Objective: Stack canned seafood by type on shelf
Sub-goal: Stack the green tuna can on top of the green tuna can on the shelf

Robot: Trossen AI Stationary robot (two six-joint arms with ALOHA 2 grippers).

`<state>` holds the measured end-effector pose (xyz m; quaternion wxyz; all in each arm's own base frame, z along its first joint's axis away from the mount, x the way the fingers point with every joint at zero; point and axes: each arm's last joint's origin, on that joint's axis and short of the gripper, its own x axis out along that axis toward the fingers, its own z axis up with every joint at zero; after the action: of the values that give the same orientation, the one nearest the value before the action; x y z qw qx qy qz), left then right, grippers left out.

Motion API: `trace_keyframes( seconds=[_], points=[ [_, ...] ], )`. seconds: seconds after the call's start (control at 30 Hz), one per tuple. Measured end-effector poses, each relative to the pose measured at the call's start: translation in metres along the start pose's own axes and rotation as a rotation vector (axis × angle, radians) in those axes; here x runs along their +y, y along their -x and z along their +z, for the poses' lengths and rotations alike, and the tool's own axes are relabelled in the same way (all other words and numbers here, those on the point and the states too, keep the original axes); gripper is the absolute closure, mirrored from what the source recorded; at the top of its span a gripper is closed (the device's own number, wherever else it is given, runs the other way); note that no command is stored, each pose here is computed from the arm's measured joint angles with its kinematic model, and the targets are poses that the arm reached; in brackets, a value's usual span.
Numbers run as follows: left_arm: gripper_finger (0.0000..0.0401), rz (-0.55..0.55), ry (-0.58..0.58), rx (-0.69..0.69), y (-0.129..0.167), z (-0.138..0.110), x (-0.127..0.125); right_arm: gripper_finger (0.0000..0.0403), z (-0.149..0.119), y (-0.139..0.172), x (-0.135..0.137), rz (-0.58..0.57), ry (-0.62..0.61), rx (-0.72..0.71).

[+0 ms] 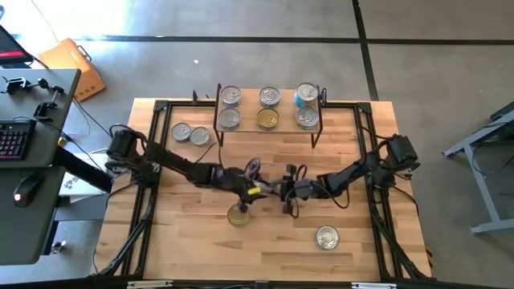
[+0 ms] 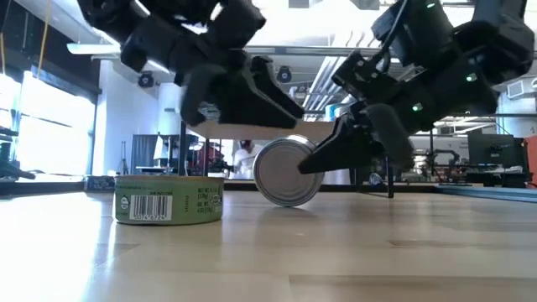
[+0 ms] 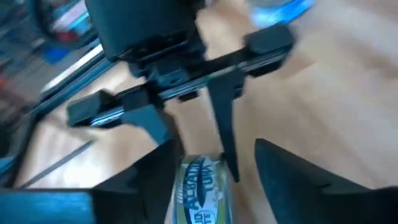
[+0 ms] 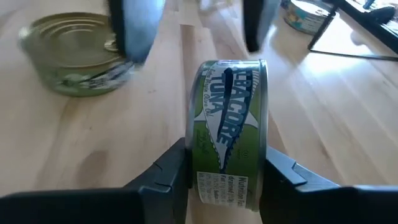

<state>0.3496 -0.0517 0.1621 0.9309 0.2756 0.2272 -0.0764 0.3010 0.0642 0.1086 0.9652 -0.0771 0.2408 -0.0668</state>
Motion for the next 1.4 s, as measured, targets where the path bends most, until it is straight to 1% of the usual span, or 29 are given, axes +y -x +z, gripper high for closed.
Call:
trace_keyframes(
  seconds=[0.03,0.1,0.2,0.27,0.33,0.47,0.53,0.63,0.67,0.7,0.77,0.83,0.9,1.0,1.1,1.17,1.27,1.33,1.4],
  points=[
    [0.0182,0.046,0.001,0.04,-0.002,0.002,-0.001,0.0285,0.0,-0.001,-0.002,-0.001,-0.004,0.0],
    [0.0164,0.094,0.014,0.104,-0.004,0.003,-0.001,0.0285,0.001,-0.002,-0.004,-0.001,-0.01,0.0],
    [0.0155,0.09,0.061,0.146,-0.005,0.002,0.002,0.0285,0.004,-0.004,-0.005,0.007,-0.011,0.0],
    [0.0155,0.082,0.091,0.183,-0.005,-0.002,0.005,0.0285,0.007,-0.005,-0.004,0.023,-0.008,-0.005],
    [0.0159,0.071,0.097,0.212,-0.005,-0.007,0.007,0.0285,0.009,-0.006,-0.004,0.027,-0.008,-0.007],
    [0.0183,0.043,0.103,0.23,-0.008,-0.013,0.008,0.0285,0.011,-0.007,-0.003,0.029,-0.003,0.018],
    [0.0208,0.029,0.104,0.224,-0.008,-0.013,0.008,0.0285,0.012,-0.008,-0.003,0.032,-0.005,0.017],
    [0.0258,0.02,0.104,0.221,-0.007,-0.013,0.007,0.0284,0.012,-0.008,-0.003,0.037,-0.016,0.018],
    [0.0273,0.015,0.107,0.22,-0.007,-0.013,0.007,0.0275,0.012,-0.008,-0.003,0.045,-0.027,0.018],
    [0.0278,0.012,0.107,0.22,-0.007,-0.013,0.006,0.0258,0.012,-0.008,-0.002,0.053,-0.042,0.019],
    [0.0278,0.005,0.089,0.228,-0.007,-0.012,0.003,0.0213,0.013,-0.006,-0.002,0.087,-0.066,0.023],
    [0.0278,0.016,0.088,0.234,-0.005,-0.009,0.0,0.0171,0.016,-0.001,-0.003,0.097,-0.102,0.049],
    [0.0278,0.059,0.082,0.251,0.001,-0.003,-0.003,0.0141,0.019,0.007,-0.006,0.088,-0.158,0.094],
    [0.0278,0.166,0.067,0.317,0.016,0.01,-0.002,0.0125,0.022,0.021,-0.006,0.084,-0.196,0.168],
    [0.0278,0.277,0.058,0.349,0.034,0.026,0.01,0.0125,0.026,0.033,-0.002,0.11,-0.176,0.185],
    [0.0278,0.336,0.058,0.309,0.047,0.042,0.022,0.0125,0.028,0.036,0.001,0.111,-0.163,0.171],
    [0.0278,0.44,0.074,0.208,0.067,0.067,0.052,0.0125,0.03,0.037,0.003,0.091,-0.145,0.144],
    [0.0278,0.509,0.052,0.182,0.076,0.074,0.078,0.0125,0.03,0.036,0.004,0.068,-0.144,0.135],
    [0.0278,0.577,-0.002,0.201,0.08,0.074,0.106,0.0125,0.028,0.035,0.003,0.042,-0.141,0.14]
  ],
)
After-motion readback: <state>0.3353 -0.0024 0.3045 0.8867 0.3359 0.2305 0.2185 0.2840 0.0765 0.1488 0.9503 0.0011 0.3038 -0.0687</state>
